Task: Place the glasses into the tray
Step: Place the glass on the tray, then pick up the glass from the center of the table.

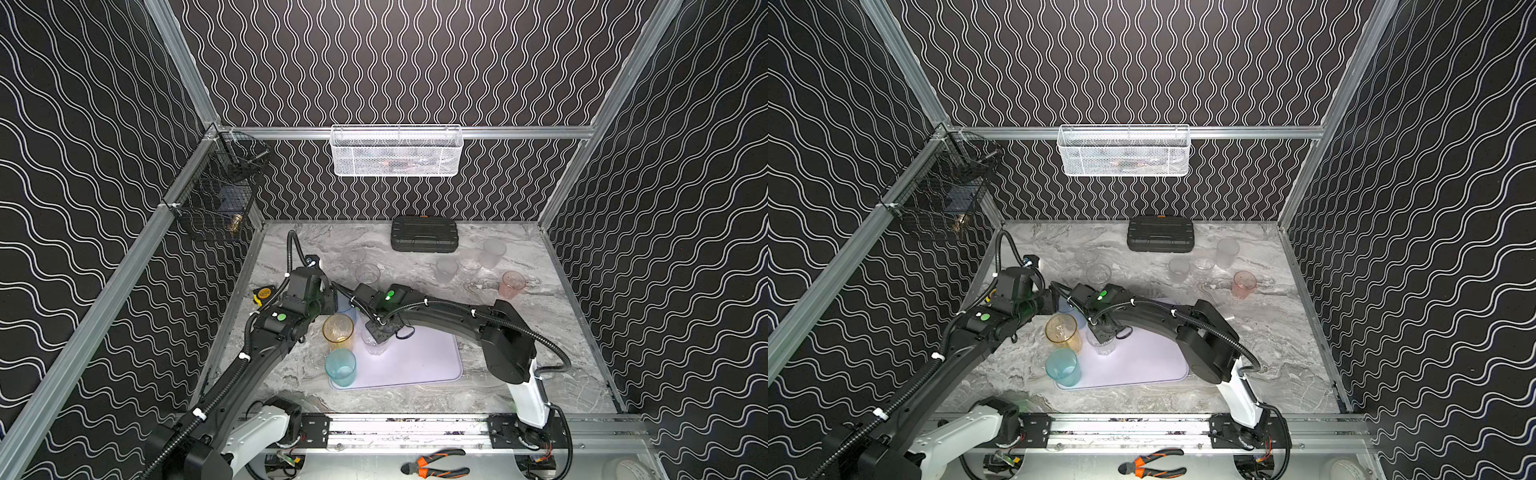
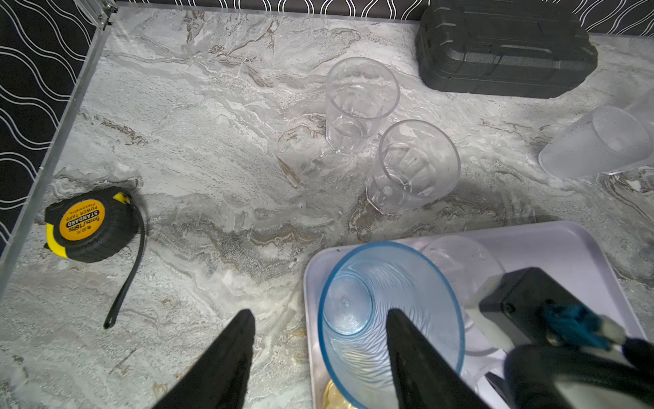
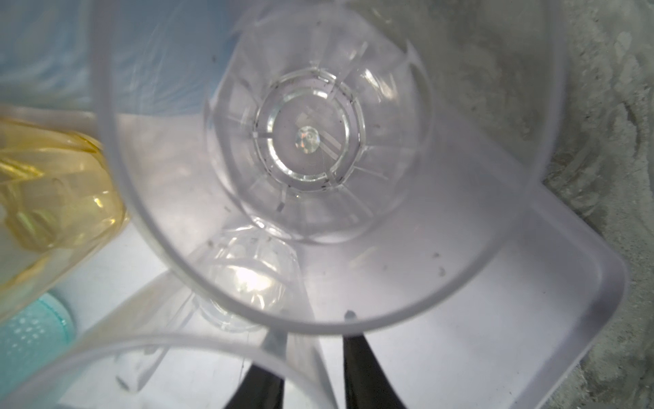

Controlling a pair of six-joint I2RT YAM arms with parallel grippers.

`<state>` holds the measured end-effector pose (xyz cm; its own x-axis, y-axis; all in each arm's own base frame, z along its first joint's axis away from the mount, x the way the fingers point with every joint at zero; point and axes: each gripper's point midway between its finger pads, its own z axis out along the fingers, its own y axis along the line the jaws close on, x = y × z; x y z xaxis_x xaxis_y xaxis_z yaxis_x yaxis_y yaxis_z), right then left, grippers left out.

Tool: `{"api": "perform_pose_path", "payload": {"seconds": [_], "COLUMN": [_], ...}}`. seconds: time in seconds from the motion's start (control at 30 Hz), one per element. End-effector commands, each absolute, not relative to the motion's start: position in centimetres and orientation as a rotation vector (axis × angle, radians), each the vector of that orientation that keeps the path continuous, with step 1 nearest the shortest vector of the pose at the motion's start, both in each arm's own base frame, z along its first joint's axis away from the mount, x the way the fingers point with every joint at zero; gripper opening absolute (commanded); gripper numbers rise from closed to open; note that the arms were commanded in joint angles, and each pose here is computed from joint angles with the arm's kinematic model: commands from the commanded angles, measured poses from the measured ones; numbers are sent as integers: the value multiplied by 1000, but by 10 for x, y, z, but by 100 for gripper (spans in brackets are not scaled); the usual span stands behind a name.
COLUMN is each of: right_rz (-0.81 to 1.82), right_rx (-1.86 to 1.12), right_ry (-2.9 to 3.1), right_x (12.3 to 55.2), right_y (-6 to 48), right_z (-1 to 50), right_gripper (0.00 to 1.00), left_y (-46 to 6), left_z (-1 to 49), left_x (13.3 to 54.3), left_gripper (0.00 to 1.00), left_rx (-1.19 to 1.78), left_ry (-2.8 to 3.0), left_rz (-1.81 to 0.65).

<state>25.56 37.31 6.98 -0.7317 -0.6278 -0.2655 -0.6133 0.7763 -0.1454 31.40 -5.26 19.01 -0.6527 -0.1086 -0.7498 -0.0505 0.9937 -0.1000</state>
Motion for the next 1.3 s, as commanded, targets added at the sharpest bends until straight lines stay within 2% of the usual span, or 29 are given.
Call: {"api": "perform_pose_path", "payload": {"seconds": [0.0, 0.27, 0.47, 0.63, 0.9, 1.13, 1.27], "right_rz": [-43, 160, 274, 444, 539, 525, 495], "right_rx": [-963, -813, -546, -343, -326, -361, -368], "right_ry": [2661, 2619, 2545, 2494, 2514, 2566, 2589], "right_x": [256, 293, 356, 398, 431, 438, 441], "right_y": [375, 371, 352, 350, 380, 390, 391], "right_z": [85, 145, 175, 169, 133, 96, 79], "right_gripper": [36, 43, 47, 51, 60, 58, 53], "left_y": [-52, -47, -60, -84, -95, -94, -92], "left_z": [198, 210, 226, 229, 211, 196, 193], "left_x": [320, 328, 346, 363, 373, 373, 373], "left_gripper": [63, 64, 64, 64, 65, 65, 65], "left_rx": [-106, -104, -103, -43, -23, -21, -18], "left_ry": [2254, 2233, 2195, 2149, 2127, 2148, 2156], "left_rz": [-81, -54, -138, -275, -341, -325, -305]}}
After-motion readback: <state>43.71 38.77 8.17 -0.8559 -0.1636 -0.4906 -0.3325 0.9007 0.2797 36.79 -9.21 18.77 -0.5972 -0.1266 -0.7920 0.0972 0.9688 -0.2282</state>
